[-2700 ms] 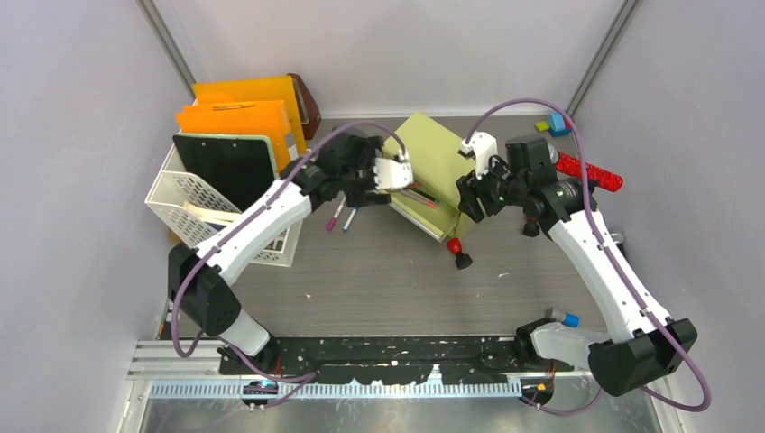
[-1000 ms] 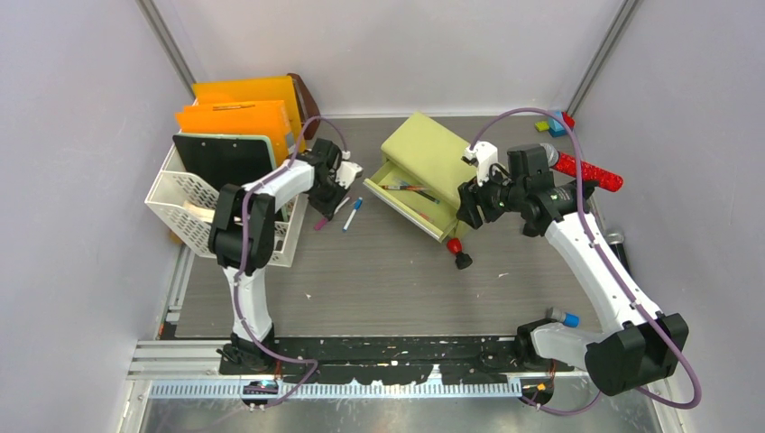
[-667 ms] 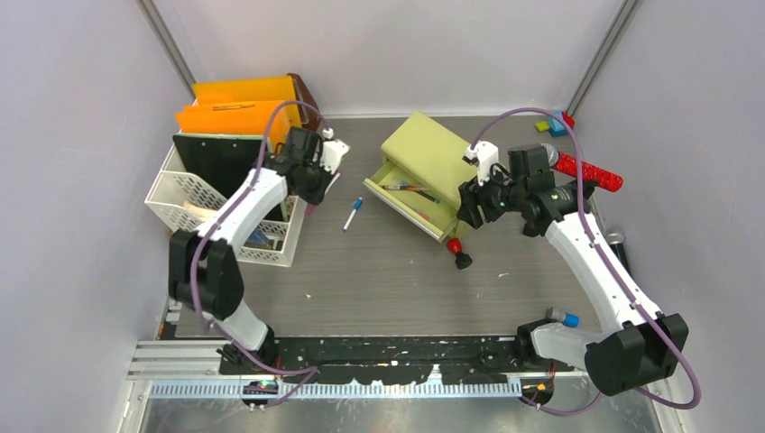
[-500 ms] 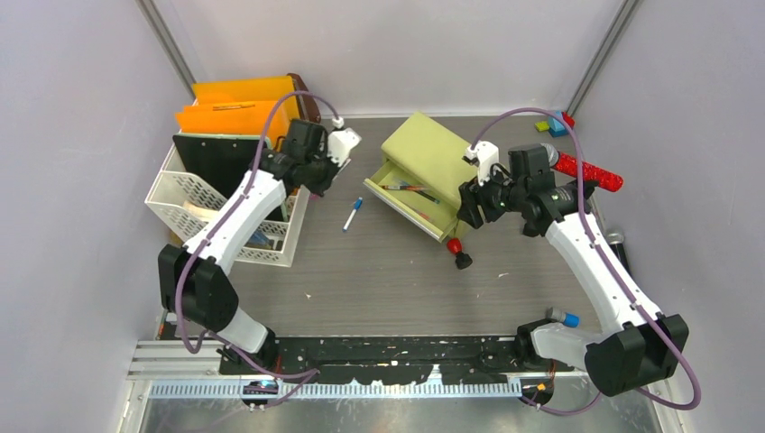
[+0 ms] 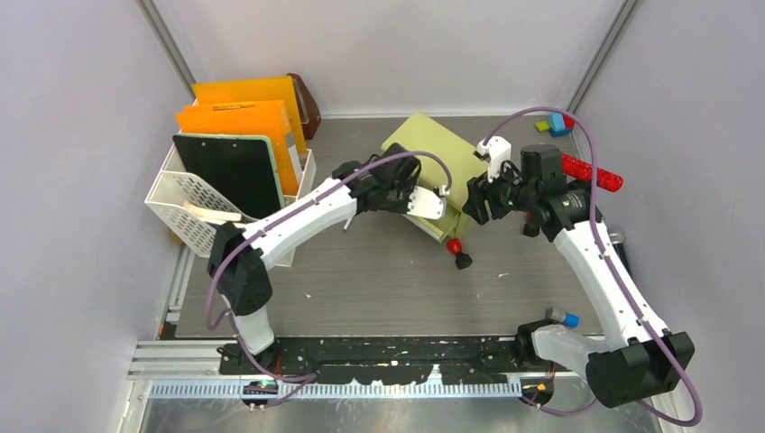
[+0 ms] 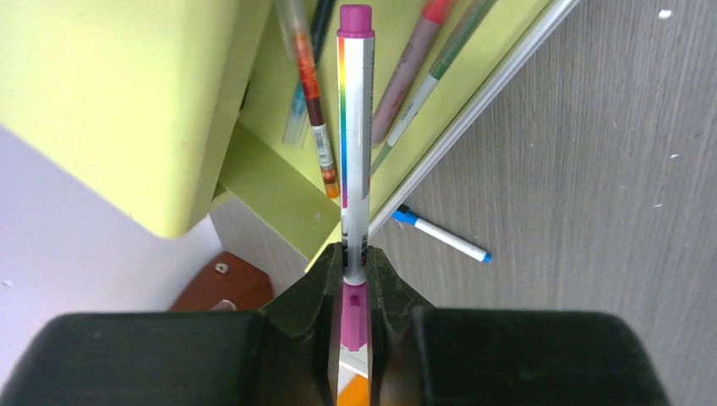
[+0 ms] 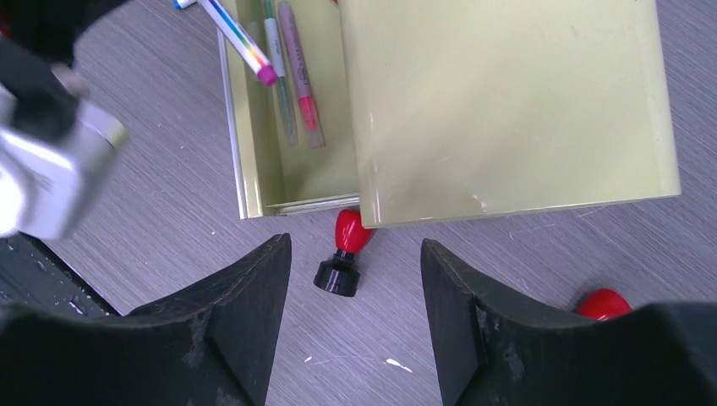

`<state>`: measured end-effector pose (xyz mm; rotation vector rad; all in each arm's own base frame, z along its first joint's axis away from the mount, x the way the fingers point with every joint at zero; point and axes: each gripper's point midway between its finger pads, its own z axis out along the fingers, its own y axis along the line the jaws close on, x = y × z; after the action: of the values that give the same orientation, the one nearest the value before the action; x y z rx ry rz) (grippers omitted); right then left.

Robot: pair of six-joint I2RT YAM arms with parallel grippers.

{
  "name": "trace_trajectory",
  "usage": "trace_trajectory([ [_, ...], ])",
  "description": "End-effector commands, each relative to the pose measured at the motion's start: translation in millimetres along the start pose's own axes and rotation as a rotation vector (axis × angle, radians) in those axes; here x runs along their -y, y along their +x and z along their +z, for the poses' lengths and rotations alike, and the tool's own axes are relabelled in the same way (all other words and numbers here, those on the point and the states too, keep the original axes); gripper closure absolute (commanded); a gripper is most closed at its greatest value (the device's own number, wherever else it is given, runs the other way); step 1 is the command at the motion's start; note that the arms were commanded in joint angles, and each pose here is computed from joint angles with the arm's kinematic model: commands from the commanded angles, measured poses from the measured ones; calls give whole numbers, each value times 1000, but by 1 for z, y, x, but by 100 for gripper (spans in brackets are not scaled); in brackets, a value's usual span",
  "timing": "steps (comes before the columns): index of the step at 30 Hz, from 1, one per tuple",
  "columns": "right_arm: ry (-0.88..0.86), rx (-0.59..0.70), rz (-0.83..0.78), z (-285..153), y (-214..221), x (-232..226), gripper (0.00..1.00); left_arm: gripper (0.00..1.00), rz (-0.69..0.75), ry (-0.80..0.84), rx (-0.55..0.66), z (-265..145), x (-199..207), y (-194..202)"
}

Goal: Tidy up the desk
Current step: Place the stationery in the drawer, then pick up the stationery from the center of the board.

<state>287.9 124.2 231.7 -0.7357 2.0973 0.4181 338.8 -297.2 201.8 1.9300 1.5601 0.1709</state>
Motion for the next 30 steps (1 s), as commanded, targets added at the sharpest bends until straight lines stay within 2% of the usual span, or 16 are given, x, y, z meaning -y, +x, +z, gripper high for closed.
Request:
trace_trajectory([
  [1,26,61,-3,-6,-12,5,36,98,276,-33,-34,1,-17,-13],
  [5,27,63,4,-6,-12,7,37,85,342,-30,-49,12,-20,-20],
  [8,27,60,11,-5,-10,8,37,63,314,-77,-49,15,-28,-23],
  [10,25,59,13,-5,-10,8,36,43,286,-147,-33,8,-38,-26],
  [15,20,56,17,-4,-9,9,37,28,167,-377,40,-26,-65,-27],
  [18,19,55,18,-4,-8,9,37,16,-1,-415,77,-49,-65,-9],
  [21,14,51,21,-2,-8,8,37,10,-211,-382,72,-58,-54,23],
  [28,1,44,27,1,-6,8,37,8,-816,-201,29,-40,-8,105],
  [30,-1,42,31,2,-6,8,37,10,-939,-121,24,-26,8,118],
])
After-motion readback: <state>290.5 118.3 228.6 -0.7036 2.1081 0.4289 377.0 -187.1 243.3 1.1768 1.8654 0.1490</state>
